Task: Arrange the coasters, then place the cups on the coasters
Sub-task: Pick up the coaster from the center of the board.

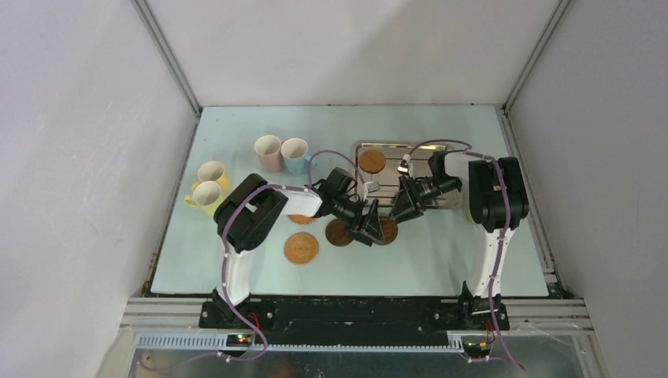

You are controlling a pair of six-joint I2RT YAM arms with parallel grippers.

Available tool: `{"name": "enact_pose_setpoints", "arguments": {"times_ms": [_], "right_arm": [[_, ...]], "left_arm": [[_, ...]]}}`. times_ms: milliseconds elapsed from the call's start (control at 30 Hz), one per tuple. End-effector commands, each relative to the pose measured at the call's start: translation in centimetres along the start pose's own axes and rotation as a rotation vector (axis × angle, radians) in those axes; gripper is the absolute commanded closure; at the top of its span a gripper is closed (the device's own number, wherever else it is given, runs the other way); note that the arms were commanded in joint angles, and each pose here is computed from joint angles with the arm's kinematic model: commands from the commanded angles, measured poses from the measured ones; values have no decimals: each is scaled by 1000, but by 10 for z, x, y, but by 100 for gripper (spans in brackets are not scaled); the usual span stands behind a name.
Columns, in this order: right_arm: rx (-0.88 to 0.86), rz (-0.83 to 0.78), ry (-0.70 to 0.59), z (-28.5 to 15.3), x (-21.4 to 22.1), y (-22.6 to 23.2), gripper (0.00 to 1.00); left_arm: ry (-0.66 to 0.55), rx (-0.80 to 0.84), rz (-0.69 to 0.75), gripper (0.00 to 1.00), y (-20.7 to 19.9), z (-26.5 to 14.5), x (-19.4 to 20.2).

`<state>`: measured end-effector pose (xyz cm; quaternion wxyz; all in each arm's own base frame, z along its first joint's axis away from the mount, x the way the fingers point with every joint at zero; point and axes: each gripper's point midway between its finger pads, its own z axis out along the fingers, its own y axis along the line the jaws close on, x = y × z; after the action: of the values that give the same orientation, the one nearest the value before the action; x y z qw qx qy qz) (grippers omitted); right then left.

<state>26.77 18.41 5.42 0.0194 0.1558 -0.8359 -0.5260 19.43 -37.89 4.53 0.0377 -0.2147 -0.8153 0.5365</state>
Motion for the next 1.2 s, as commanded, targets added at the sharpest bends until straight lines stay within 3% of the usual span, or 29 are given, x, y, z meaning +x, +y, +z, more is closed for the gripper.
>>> {"name": "enact_pose_setpoints", "arguments": {"times_ms": [0, 433, 767, 1000, 1167], "right_arm": [[-199, 3, 13, 6, 4, 52, 30], [-143, -40, 137, 29, 23, 45, 37], [-15, 7, 147, 33, 21, 16, 61], [33, -13, 106, 20, 12, 13, 97], [47, -69, -2, -8, -6, 31, 100]], "left_arm": [[-23, -259, -43, 2, 78, 7, 15], [-35, -261, -28, 2, 76, 4, 11], [-55, -247, -22, 2, 73, -3, 8], [-91, -210, 24, 2, 55, -13, -4], [-192, -206, 182, 2, 9, -52, -34]]}}
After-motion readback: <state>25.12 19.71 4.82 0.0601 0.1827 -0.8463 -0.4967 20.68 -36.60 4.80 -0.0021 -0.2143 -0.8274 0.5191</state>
